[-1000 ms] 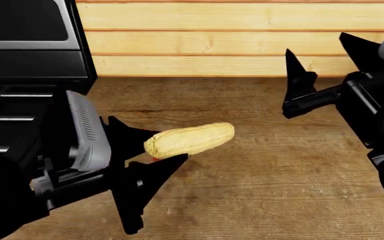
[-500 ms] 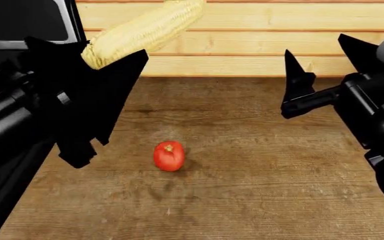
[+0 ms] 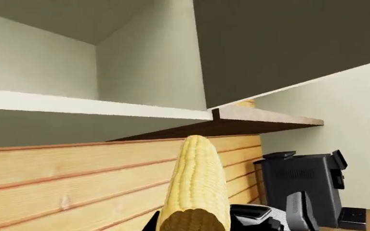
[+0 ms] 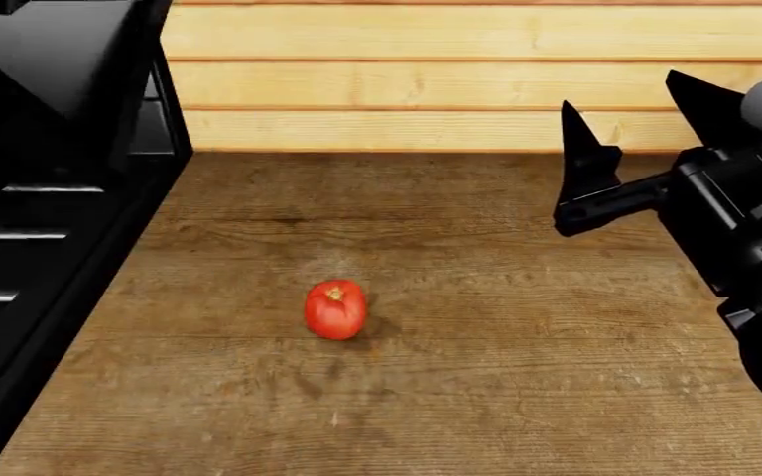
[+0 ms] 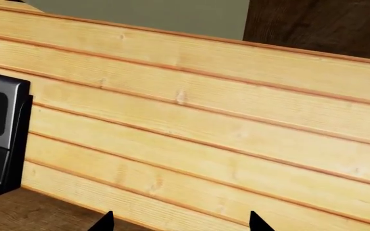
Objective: Pick the corn, tomato from the counter and place them in the cabinet. Then close the cabinet.
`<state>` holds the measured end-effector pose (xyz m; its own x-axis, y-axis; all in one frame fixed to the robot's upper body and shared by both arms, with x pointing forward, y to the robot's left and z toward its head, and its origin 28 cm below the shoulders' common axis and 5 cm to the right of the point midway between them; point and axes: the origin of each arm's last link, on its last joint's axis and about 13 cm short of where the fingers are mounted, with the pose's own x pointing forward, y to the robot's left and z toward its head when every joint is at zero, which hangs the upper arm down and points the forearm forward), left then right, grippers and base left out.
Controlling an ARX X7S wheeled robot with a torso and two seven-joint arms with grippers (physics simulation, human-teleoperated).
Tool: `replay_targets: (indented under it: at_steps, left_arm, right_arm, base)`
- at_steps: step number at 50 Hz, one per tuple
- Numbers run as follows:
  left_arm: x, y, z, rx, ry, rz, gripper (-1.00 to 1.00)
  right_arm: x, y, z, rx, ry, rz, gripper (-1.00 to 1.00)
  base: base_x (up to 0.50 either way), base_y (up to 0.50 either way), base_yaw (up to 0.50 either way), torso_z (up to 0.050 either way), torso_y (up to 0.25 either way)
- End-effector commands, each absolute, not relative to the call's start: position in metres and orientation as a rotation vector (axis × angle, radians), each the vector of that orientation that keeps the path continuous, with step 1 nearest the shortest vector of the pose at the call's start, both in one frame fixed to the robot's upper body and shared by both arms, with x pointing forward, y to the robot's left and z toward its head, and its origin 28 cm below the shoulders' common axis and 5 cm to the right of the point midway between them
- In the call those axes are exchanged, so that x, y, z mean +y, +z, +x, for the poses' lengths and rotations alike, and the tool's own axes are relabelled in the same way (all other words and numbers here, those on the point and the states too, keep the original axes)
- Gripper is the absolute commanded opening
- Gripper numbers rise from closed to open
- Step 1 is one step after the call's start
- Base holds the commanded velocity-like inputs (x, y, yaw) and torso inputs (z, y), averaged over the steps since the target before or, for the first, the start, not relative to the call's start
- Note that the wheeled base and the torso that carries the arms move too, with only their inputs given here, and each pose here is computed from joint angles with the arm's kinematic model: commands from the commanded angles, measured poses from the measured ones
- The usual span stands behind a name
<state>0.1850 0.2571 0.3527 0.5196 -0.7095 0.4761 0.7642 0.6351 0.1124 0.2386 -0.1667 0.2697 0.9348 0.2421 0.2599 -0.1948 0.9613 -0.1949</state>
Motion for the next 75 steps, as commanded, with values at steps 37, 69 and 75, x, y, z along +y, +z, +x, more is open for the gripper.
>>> replay_targets:
  at_steps: [37,69,75]
  left_arm:
    - [0.247,0.485,0.18,-0.863,-0.622,-0.047,-1.0]
    - [0.242,0.57,0.218,-0.828,-0.38,0.074,-1.0]
    - [0.251,0.59,0.244,-0.767,-0.287,0.071,-1.0]
  right_arm:
    - [-0.163,0.267,0.24,-0.283,0.229,-0.17,1.0]
    - [-0.165,0.266,0.244,-0.283,0.215,-0.149,1.0]
    - [-0.16,0.267,0.246,-0.286,0.212,-0.149,1.0]
  base:
    - [0.0,0.0,0.0,0.0,0.0]
    - [0.0,0.0,0.0,0.0,0.0]
    - [0.0,0.0,0.0,0.0,0.0]
